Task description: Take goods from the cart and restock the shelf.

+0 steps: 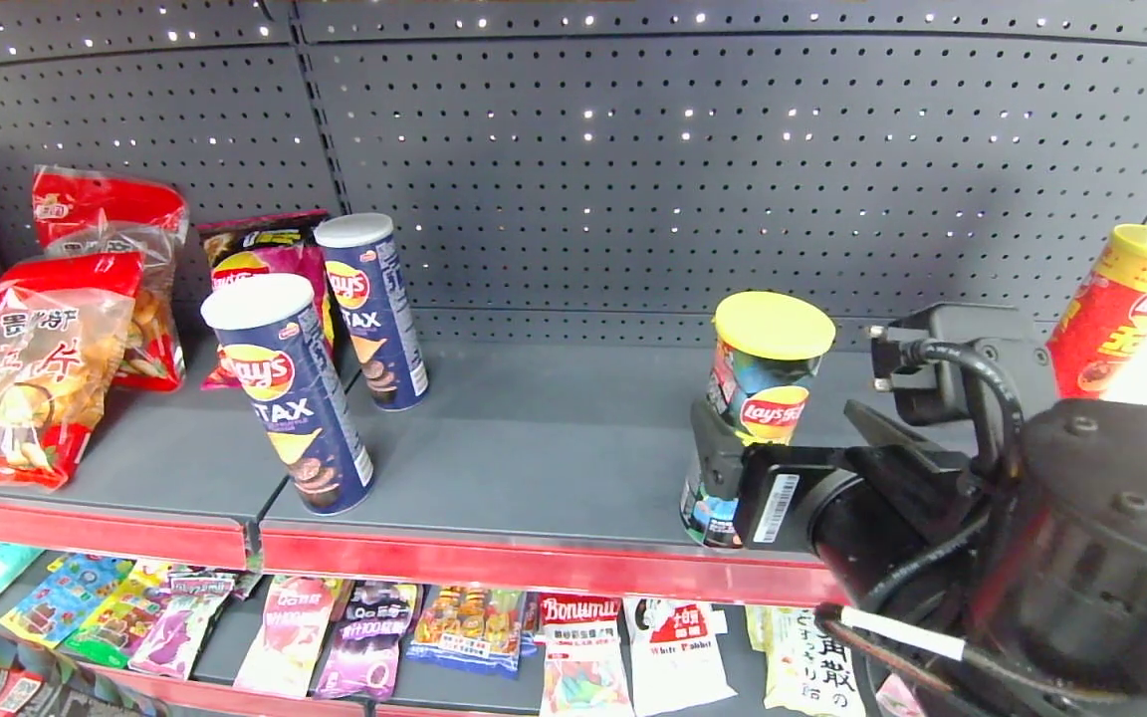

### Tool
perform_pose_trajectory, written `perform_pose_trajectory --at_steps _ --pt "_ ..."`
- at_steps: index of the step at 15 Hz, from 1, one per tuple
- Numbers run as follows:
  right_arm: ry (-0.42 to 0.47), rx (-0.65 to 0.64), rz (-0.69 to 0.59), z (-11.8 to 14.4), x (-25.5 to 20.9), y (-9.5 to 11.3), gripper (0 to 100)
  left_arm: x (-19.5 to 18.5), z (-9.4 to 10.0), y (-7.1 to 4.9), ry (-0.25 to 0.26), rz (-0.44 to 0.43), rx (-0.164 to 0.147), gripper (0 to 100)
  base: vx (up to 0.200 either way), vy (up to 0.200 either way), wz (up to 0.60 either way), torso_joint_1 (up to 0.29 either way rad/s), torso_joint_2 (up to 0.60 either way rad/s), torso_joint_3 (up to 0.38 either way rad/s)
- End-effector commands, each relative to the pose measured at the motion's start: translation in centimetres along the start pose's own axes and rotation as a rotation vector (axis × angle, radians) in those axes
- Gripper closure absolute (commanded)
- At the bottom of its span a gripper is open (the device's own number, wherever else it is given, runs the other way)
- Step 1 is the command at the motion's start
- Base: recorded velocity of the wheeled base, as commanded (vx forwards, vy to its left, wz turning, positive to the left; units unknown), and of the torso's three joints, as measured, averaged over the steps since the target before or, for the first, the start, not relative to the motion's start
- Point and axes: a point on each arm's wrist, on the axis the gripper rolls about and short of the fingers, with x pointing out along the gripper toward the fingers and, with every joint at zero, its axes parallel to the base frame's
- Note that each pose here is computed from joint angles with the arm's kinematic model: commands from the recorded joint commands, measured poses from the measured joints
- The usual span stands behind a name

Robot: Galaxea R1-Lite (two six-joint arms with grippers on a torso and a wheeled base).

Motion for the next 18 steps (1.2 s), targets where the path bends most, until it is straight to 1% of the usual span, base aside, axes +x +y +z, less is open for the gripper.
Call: perform_pose_trajectory --at_steps 1,3,5,7,10,12,13,14,16,17,18 --pt "-0.009 0.016 0.025 0.5 -1.4 -1.0 0 0.0 0.0 0.0 0.001 -0.001 0.001 100 0.000 0.000 0.00 0.000 0.00 0.000" --pt "-0.014 0.024 0.020 0.8 -1.7 -2.1 0 0.0 0.0 0.0 0.001 -0.001 0.001 100 0.000 0.000 0.00 0.000 0.00 0.000" --pt "-0.026 0.034 -0.097 1.0 -0.4 -5.5 0 0.0 0.0 0.0 0.003 -0.002 0.002 100 0.000 0.000 0.00 0.000 0.00 0.000" --pt "-0.040 0.055 -0.128 1.5 -0.3 -7.1 0 0.1 0.0 0.0 0.007 -0.004 0.002 100 0.000 0.000 0.00 0.000 0.00 0.000" --pt "-0.074 0.101 -0.143 2.5 -0.5 -8.1 0 0.1 -0.1 0.0 0.010 -0.006 0.008 100 0.000 0.000 0.00 0.000 0.00 0.000" --pt "-0.076 0.106 -0.116 2.7 -0.7 -8.2 0 0.1 -0.1 0.0 0.010 -0.006 0.010 100 0.000 0.000 0.00 0.000 0.00 0.000" --pt "-0.072 0.092 -0.058 2.7 -1.3 -8.5 0 0.1 -0.1 0.0 0.010 -0.006 0.010 100 0.000 0.000 0.00 0.000 0.00 0.000" --pt "-0.070 0.069 -0.024 2.6 -1.8 -9.1 0 0.1 0.0 0.0 0.007 -0.005 0.010 100 0.000 0.000 0.00 0.000 0.00 0.000" --pt "-0.069 -0.016 0.038 2.1 -3.1 -11.0 0 0.1 -0.1 0.0 0.008 -0.006 0.010 100 0.000 0.000 0.00 0.000 0.00 0.000" --pt "-0.075 -0.034 0.083 2.0 -3.5 -11.8 0 0.1 -0.1 0.0 0.008 -0.007 0.010 100 0.000 0.000 0.00 0.000 0.00 0.000" --pt "-0.075 -0.040 0.109 2.0 -3.7 -12.0 0 0.1 -0.1 0.0 0.010 -0.008 0.010 100 0.000 0.000 0.00 0.000 0.00 0.000"
